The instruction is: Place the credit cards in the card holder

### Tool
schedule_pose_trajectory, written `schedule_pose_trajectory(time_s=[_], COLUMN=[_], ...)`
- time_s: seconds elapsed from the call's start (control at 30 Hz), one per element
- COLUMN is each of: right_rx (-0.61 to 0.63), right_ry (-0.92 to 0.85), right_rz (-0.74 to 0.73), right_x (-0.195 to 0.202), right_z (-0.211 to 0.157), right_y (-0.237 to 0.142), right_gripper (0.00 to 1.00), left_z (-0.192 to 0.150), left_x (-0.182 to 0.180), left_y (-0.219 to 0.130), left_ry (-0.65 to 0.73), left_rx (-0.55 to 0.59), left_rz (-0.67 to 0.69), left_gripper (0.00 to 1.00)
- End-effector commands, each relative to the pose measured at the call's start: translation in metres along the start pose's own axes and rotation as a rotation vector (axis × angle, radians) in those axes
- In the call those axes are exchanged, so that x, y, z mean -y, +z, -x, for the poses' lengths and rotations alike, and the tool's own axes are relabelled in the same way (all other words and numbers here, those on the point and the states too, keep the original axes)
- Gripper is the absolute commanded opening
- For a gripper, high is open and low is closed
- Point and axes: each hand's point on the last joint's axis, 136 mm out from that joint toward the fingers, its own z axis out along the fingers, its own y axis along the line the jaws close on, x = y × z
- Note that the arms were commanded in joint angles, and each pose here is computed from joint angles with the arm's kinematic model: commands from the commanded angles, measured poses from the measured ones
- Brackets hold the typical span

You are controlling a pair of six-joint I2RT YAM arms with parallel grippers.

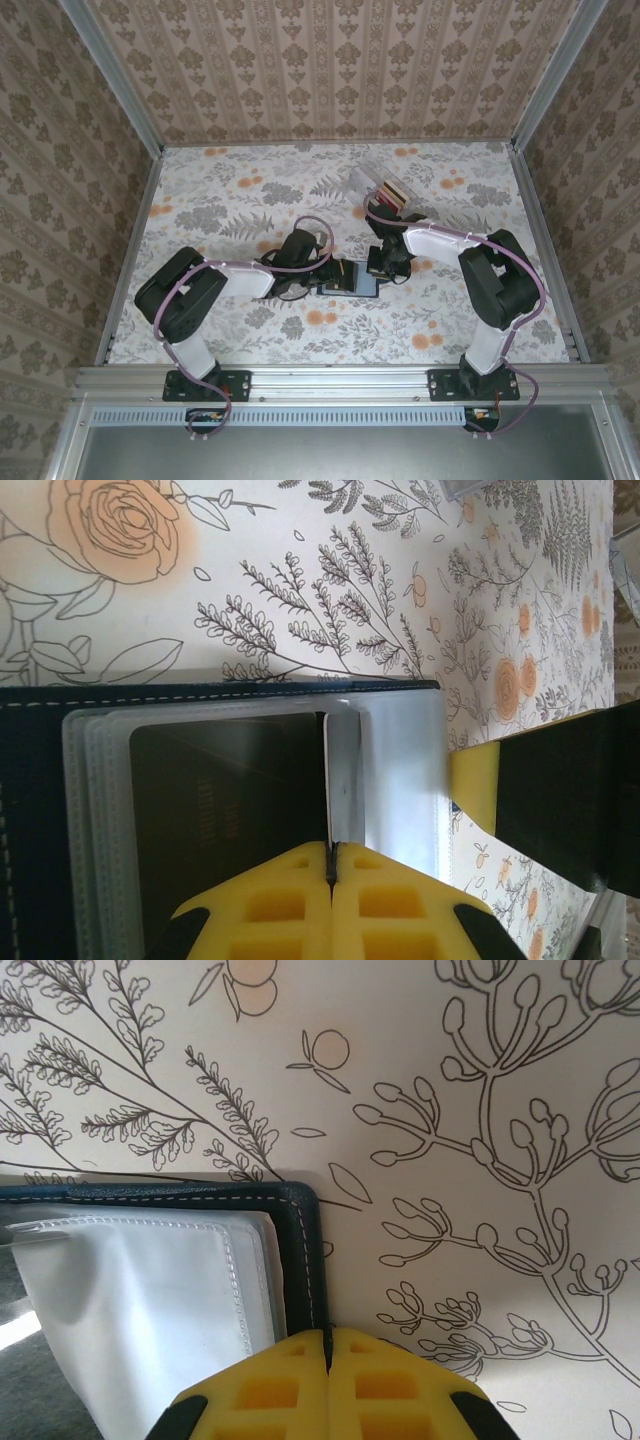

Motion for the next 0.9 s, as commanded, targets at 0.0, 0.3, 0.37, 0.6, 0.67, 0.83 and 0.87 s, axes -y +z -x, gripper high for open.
schedule_pose_trajectory(time_s=[0.0, 0.3, 0.37, 0.6, 0.67, 0.83, 0.87], right_rx=[-0.062, -0.065, -0.066, -0.07, -0.071, -0.072, -0.071], right_ry=[0.028, 0.029, 0.028, 0.029, 0.028, 0.026, 0.025], right_rz=[-0.099, -0.093, -0.094, -0.09, -0.087, -0.084, -0.084], right_x=[0.025, 0.023, 0.024, 0.023, 0.022, 0.021, 0.021], right_z=[-0.016, -0.017, -0.017, -0.018, -0.018, -0.018, -0.018], right_y=[0.02, 0.022, 0.022, 0.023, 0.022, 0.022, 0.022], right_gripper=[0.02, 0.02, 0.02, 0.02, 0.03, 0.03, 0.03], left_z=[-0.005, -0.007, -0.007, -0.01, -0.012, -0.016, -0.017], left_x=[-0.006, -0.013, -0.014, -0.006, -0.006, -0.002, -0.002], left_y=[-0.004, -0.003, -0.003, -0.001, 0.001, 0.007, 0.008], left_ry=[0.015, 0.038, 0.052, 0.127, 0.138, 0.159, 0.158], left_rx=[-0.019, -0.034, -0.051, -0.089, -0.106, -0.139, -0.143], left_rz=[0.055, 0.116, 0.138, 0.206, 0.225, 0.249, 0.248], left_gripper=[0.06, 0.13, 0.18, 0.24, 0.23, 0.23, 0.22])
